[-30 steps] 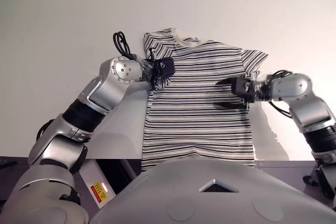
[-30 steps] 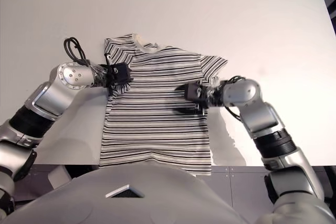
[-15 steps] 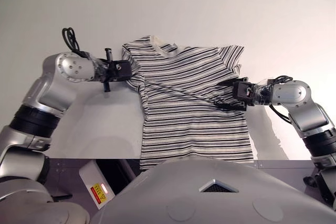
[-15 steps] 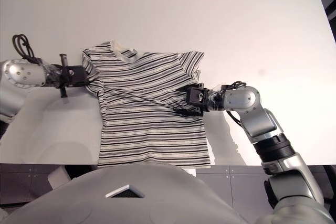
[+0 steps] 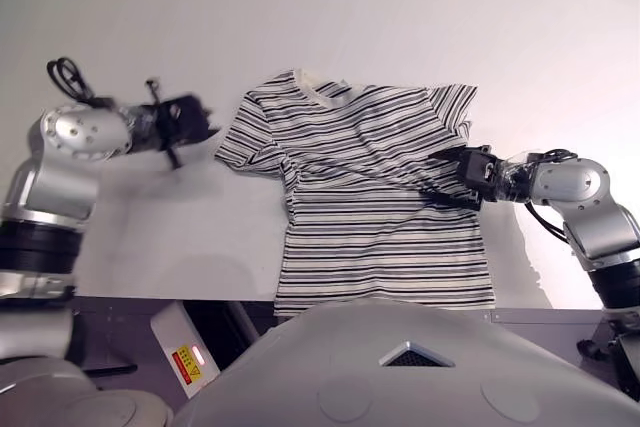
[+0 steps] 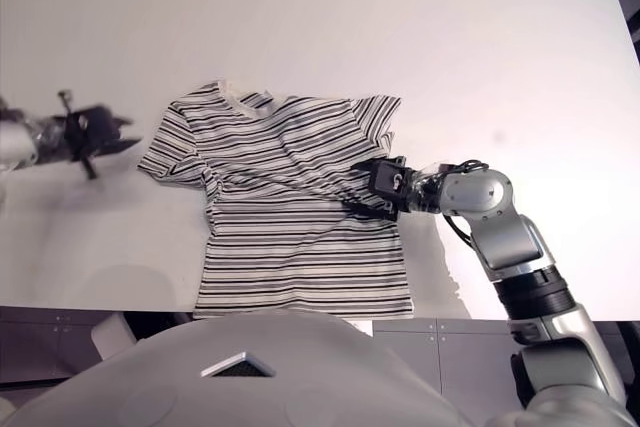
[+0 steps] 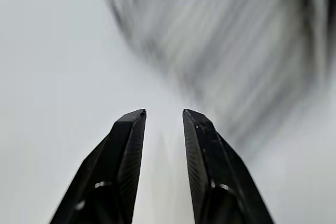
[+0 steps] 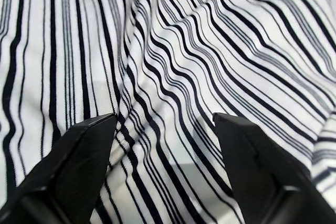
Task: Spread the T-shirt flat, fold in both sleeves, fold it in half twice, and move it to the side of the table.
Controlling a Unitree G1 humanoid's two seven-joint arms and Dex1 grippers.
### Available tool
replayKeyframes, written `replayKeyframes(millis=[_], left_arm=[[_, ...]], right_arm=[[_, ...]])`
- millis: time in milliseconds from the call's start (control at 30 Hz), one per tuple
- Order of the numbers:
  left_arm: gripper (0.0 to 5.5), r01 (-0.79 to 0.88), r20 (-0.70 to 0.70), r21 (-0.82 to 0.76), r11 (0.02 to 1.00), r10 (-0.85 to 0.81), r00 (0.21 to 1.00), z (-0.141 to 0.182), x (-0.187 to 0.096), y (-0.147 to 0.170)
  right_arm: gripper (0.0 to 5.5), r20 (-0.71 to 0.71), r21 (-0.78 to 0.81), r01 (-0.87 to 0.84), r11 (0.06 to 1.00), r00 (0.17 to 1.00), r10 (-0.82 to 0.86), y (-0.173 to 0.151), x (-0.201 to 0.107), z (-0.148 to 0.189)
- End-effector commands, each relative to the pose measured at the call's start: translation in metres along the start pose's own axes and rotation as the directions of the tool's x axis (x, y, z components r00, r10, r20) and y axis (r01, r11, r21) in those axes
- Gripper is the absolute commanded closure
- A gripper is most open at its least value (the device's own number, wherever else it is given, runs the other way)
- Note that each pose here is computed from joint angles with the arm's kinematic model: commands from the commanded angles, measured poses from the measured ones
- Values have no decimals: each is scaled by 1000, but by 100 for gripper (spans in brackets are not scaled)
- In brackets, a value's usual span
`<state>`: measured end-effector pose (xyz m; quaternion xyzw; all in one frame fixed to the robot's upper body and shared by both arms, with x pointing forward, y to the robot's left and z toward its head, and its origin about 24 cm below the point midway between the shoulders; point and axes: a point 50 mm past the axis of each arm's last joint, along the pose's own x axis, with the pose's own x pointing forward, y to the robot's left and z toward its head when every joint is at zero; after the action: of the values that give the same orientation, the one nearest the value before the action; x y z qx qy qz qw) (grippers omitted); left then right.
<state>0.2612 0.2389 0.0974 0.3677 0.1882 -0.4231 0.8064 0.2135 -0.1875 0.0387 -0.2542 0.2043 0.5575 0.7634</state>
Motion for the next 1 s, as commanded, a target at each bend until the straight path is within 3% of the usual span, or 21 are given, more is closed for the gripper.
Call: replayKeyframes(millis=[33,133,200,333,467,600,667,833,1000], left_arm=[[421,12,199,-45,999,-3,980,52,27,-15],[421,50,114,-10,999,-49,992,47,44,-33],[421,98,93,26,995,-100,991,48,53,-48],[421,261,-30,109,959,-260,965,29,61,-89],[421,397,-170,146,906,-372,912,-4,42,-107],[421,503,-259,198,841,-450,855,-30,14,-111],[421,475,-273,225,851,-413,869,-36,12,-101],[421,222,-25,180,958,-221,975,8,40,-63],[421,148,108,137,979,-163,981,50,58,-52]], right_arm=[[214,91,0,-9,1000,996,9,-14,-4,27],[214,274,32,-65,997,960,54,-30,-20,68],[214,314,45,1,999,949,-15,-55,-23,84],[214,193,111,305,946,927,-322,-120,15,80],[214,12,21,356,934,934,-356,-132,44,52],[214,-85,-8,312,950,947,-311,-124,51,21],[214,-96,-13,266,964,959,-266,-118,51,11],[214,-14,-14,-22,1000,1000,22,-69,49,1],[214,27,-73,-186,980,982,188,-16,42,12]])
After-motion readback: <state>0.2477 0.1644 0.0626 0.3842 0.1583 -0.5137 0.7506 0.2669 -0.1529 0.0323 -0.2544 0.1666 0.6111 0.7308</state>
